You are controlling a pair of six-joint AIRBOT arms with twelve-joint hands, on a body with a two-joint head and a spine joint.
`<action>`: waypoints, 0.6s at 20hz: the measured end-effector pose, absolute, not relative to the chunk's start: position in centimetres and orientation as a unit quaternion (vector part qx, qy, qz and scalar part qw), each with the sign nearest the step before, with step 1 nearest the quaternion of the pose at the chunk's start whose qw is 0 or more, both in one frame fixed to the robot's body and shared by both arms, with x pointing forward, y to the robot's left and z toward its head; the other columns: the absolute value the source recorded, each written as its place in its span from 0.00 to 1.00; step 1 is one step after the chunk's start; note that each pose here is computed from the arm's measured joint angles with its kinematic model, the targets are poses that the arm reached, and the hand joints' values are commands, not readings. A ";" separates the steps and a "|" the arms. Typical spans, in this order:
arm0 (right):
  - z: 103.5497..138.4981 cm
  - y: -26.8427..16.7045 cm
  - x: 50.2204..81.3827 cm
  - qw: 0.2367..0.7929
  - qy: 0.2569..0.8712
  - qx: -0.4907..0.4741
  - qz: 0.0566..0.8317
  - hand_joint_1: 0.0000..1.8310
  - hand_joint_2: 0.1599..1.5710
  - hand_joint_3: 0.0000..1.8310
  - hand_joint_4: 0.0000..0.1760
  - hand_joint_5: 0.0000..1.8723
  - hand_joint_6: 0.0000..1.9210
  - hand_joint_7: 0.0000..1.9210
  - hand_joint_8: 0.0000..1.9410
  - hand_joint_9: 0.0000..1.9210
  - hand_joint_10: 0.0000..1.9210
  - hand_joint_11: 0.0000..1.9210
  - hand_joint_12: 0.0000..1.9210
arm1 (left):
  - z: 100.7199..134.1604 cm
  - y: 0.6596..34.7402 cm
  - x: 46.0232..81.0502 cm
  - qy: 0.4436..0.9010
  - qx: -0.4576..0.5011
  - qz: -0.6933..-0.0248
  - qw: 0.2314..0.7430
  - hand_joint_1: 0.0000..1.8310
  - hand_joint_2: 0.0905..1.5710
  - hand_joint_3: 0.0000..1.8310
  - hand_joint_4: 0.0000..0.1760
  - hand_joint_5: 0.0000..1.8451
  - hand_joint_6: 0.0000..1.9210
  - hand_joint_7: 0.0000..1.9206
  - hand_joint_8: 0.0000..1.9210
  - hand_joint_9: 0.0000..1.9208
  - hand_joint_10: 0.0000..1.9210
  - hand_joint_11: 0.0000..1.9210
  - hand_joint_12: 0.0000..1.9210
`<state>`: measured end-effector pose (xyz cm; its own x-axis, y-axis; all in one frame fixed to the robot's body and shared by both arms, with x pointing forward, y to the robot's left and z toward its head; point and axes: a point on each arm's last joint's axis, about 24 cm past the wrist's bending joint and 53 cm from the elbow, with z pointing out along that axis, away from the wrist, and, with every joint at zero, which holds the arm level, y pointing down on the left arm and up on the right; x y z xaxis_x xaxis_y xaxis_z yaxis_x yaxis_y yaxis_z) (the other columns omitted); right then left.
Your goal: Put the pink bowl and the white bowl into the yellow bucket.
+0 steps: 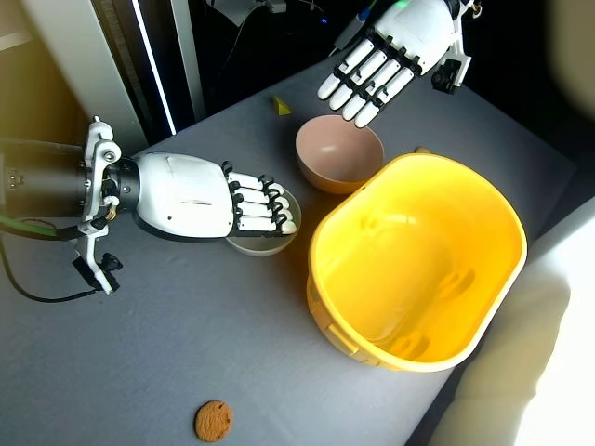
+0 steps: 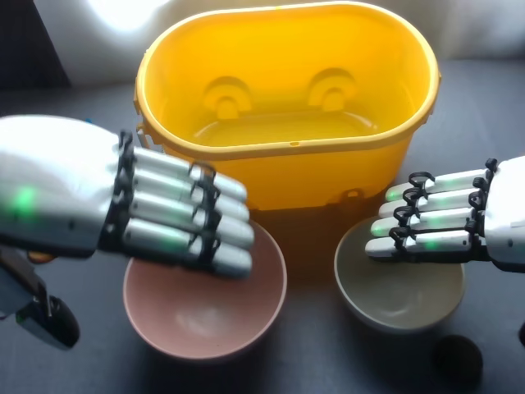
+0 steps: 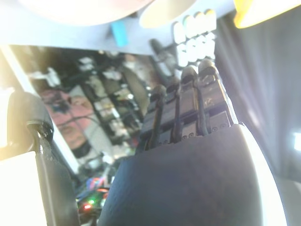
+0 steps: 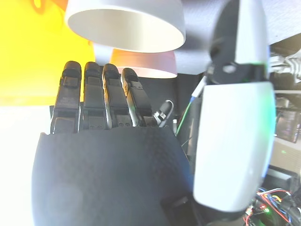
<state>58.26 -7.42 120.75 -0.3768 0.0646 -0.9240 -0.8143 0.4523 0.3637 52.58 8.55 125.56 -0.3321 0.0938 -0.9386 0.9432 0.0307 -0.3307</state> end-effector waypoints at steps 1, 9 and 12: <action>120.5 -7.2 58.1 0.488 0.698 -0.276 0.446 0.63 0.47 0.00 0.00 0.00 0.00 0.00 0.00 0.00 0.00 0.00 0.00 | 125.2 8.6 52.5 0.607 0.429 -0.548 0.383 0.57 0.55 0.00 0.00 0.00 0.00 0.00 0.00 0.00 0.00 0.00 0.15; 118.1 -5.9 58.1 0.473 0.704 -0.301 0.435 0.64 0.47 0.00 0.00 0.00 0.00 0.00 0.00 0.00 0.00 0.00 0.00 | 121.6 8.1 52.6 0.628 0.444 -0.522 0.369 0.60 0.54 0.00 0.00 0.00 0.00 0.00 0.00 0.00 0.00 0.00 0.18; 117.8 -5.7 58.4 0.472 0.707 -0.301 0.433 0.65 0.47 0.00 0.00 0.00 0.00 0.00 0.00 0.00 0.00 0.00 0.00 | 119.8 7.7 53.8 0.648 0.435 -0.507 0.367 0.61 0.53 0.00 0.00 0.00 0.00 0.00 0.00 0.00 0.00 0.00 0.19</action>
<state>58.39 -5.68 117.76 -0.3734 -0.0161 -0.9275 -0.8336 0.4444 0.3279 53.79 7.72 119.81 -0.3532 0.1912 -0.9158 0.9349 0.1084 -0.3379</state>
